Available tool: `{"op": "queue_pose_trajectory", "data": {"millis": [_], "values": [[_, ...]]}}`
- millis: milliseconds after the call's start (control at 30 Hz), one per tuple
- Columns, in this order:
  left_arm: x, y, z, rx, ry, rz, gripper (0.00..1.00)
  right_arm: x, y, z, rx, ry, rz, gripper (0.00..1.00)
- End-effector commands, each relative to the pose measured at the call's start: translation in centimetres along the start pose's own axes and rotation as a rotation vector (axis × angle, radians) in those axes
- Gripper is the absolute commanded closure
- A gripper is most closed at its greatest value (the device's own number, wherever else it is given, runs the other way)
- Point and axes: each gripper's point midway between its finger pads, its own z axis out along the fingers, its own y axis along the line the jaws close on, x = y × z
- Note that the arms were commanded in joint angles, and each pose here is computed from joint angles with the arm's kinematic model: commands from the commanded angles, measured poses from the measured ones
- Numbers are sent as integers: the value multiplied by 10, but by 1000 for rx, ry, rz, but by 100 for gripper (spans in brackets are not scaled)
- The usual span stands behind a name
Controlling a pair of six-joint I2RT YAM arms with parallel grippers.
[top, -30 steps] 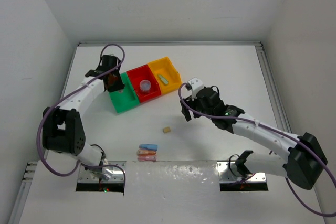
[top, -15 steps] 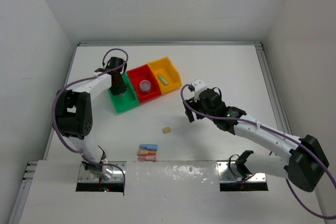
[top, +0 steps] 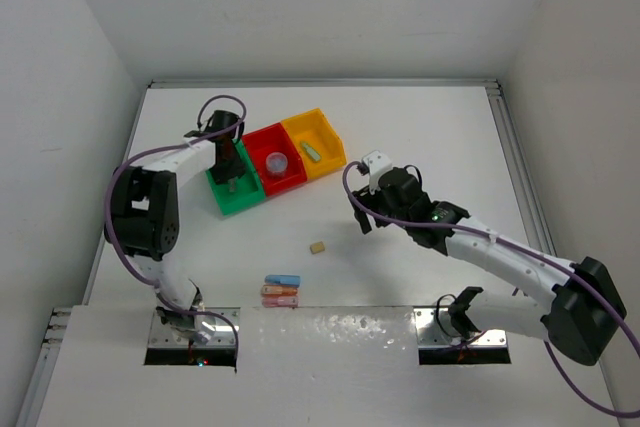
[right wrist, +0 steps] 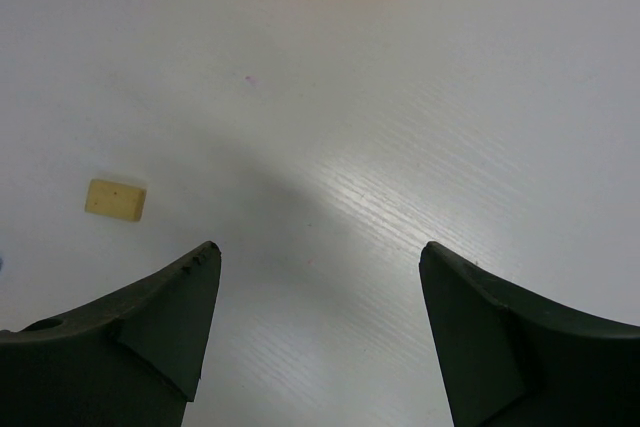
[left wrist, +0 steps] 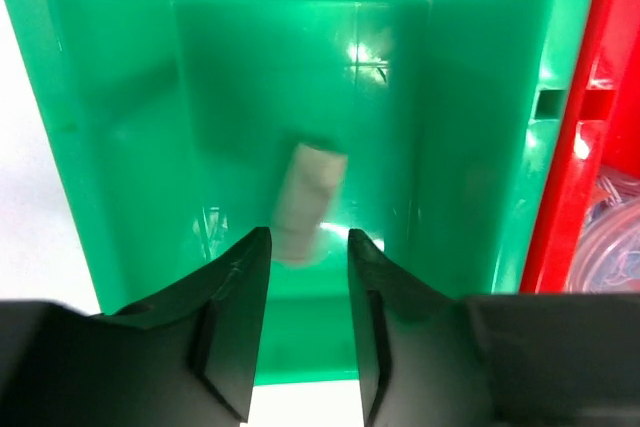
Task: Sort the stationery into containers
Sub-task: Place the stationery in the storage box, then pick up the stationery from the center of the board.
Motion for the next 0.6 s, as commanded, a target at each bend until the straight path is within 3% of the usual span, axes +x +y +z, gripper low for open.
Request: {"op": "queue_pose_trajectory", "data": {"millis": [0, 233, 367, 467, 567], "values": [[-16, -13, -4, 34, -39, -23, 64, -27, 0, -4, 3, -57, -22, 21], [-46, -30, -35, 77, -67, -35, 62, -34, 4, -10, -28, -73, -33, 20], [-82, -48, -83, 134, -183, 11, 62, -34, 13, -13, -82, -81, -47, 18], [-91, -61, -118, 188, -273, 121, 62, -29, 13, -14, -105, -66, -38, 17], [-72, -92, -146, 348, -357, 414, 62, -22, 10, -13, -132, -46, 13, 14]]}}
